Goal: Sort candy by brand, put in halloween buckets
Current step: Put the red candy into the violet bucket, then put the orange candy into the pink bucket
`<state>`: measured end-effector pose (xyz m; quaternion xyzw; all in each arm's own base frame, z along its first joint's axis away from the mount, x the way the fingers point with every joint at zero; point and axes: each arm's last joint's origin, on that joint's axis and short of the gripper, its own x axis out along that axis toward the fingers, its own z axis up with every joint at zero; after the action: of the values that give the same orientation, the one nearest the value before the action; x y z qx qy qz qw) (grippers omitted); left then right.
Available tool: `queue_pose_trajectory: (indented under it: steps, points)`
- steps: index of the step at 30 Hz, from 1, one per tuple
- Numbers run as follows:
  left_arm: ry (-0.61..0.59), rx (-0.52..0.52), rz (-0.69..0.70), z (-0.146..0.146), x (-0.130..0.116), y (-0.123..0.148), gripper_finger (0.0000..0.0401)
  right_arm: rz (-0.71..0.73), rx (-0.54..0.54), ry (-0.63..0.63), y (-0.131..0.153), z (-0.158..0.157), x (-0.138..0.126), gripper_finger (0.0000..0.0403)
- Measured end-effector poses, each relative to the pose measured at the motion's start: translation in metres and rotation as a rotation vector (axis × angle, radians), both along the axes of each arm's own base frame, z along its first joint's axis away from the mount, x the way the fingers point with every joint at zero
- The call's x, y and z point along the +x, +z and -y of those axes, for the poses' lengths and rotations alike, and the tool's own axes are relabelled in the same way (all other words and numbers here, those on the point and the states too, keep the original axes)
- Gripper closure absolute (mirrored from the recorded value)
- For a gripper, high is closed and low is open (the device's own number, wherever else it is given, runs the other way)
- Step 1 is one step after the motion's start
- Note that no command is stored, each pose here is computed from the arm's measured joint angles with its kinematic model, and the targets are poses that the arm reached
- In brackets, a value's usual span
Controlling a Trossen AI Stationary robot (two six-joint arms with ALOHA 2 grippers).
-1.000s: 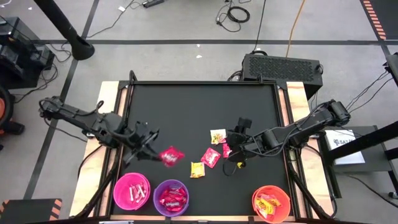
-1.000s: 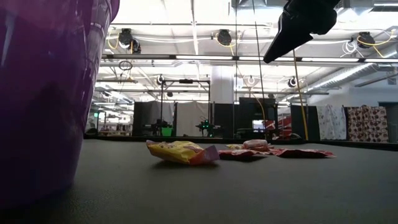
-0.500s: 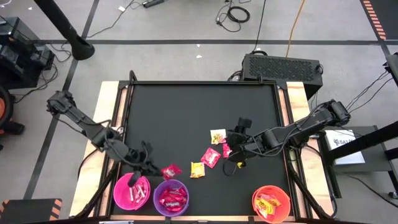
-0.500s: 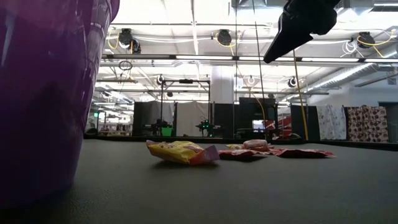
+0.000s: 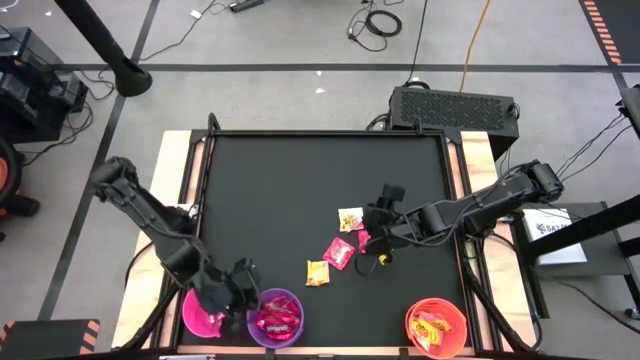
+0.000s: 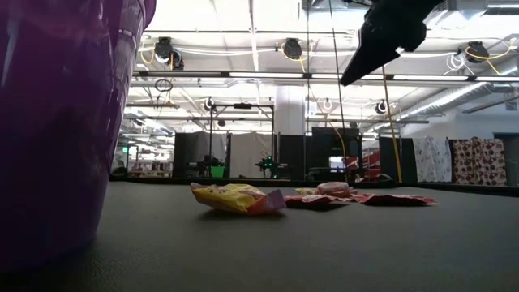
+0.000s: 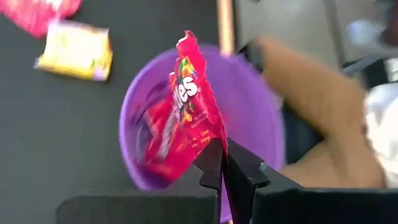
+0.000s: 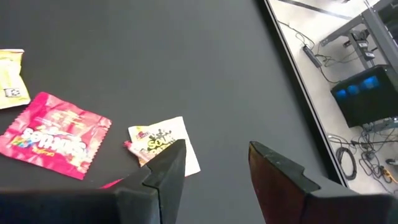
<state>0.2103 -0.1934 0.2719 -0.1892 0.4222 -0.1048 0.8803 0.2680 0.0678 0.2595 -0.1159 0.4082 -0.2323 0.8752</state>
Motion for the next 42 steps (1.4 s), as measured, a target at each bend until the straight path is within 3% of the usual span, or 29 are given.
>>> queue_pose_trajectory:
  steps: [2,9,18,25,29,35,42]
  points:
    - [-0.011,-0.001,-0.059,0.002,0.004,-0.008,0.0388,0.0,0.0,-0.006,0.0,0.002,0.0,0.0236]
    - [-0.026,0.013,-0.07,0.003,0.012,-0.016,0.0372,0.006,0.005,-0.008,0.0,0.002,0.001,0.0236]
    - [-0.041,0.027,-0.051,-0.002,0.017,-0.015,0.0252,0.006,0.005,-0.008,0.0,0.002,0.001,0.0236]
    - [-0.048,0.021,0.1,-0.012,0.027,0.02,0.0228,0.041,0.027,0.006,0.002,0.001,0.005,0.0236]
    - [0.019,0.213,0.265,-0.03,0.033,0.049,0.0228,0.063,0.06,0.053,0.004,-0.002,0.008,0.0236]
    - [0.178,0.67,0.35,-0.066,0.045,0.056,0.0228,0.09,0.062,0.061,0.005,-0.002,0.011,0.0236]
    - [0.329,0.754,0.253,-0.112,0.061,0.046,0.0228,0.073,0.087,0.043,-0.03,0.01,0.007,0.0236]
